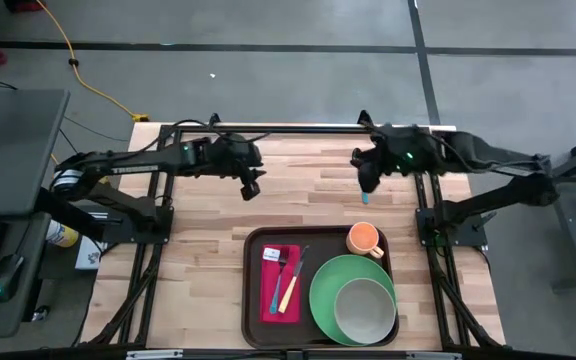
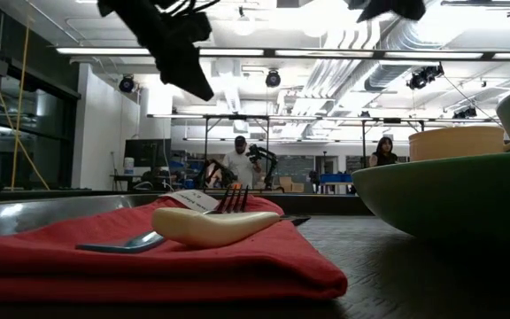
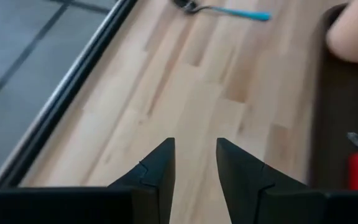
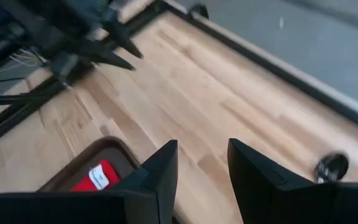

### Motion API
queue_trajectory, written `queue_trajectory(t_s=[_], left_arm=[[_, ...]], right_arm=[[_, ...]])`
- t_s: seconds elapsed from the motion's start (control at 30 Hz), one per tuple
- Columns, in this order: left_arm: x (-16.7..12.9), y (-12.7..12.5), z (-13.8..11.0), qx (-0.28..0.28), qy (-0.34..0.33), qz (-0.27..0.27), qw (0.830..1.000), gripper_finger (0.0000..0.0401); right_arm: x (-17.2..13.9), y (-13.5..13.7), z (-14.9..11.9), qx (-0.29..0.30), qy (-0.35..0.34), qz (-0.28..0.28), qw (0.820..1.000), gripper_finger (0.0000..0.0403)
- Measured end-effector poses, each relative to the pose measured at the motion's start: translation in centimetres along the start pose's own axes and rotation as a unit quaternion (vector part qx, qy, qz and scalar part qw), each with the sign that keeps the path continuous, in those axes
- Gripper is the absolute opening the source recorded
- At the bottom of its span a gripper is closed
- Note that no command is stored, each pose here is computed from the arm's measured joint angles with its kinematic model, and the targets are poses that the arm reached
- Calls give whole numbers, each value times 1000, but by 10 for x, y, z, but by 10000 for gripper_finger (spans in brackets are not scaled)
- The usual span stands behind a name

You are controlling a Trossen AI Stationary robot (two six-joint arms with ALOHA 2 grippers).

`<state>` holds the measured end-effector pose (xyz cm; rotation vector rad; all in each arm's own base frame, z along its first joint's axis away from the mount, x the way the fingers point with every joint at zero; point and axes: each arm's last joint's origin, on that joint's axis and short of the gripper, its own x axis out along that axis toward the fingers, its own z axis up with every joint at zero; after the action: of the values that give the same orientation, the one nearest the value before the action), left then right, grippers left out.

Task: Set up tray
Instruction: Put the blue spoon on the top of red cloth table napkin

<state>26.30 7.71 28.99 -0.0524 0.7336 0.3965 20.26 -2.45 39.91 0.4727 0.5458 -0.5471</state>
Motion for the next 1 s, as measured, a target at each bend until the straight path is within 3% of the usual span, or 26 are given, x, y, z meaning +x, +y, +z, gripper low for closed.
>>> queue_trajectory(t_s=[0.3,0.53,0.67,1.0], left_arm=[[-20,-2,-7,3,-56,-67,996,146],[-29,6,-17,49,-18,-34,998,140],[-33,18,-17,76,-29,-35,996,140],[-37,57,-22,127,-52,-92,986,140]], right_arm=[[65,-59,-5,80,119,-27,989,119],[105,-108,-37,170,128,-69,975,119],[112,-122,-51,189,128,-134,964,119],[137,-135,-64,181,173,-194,949,119]])
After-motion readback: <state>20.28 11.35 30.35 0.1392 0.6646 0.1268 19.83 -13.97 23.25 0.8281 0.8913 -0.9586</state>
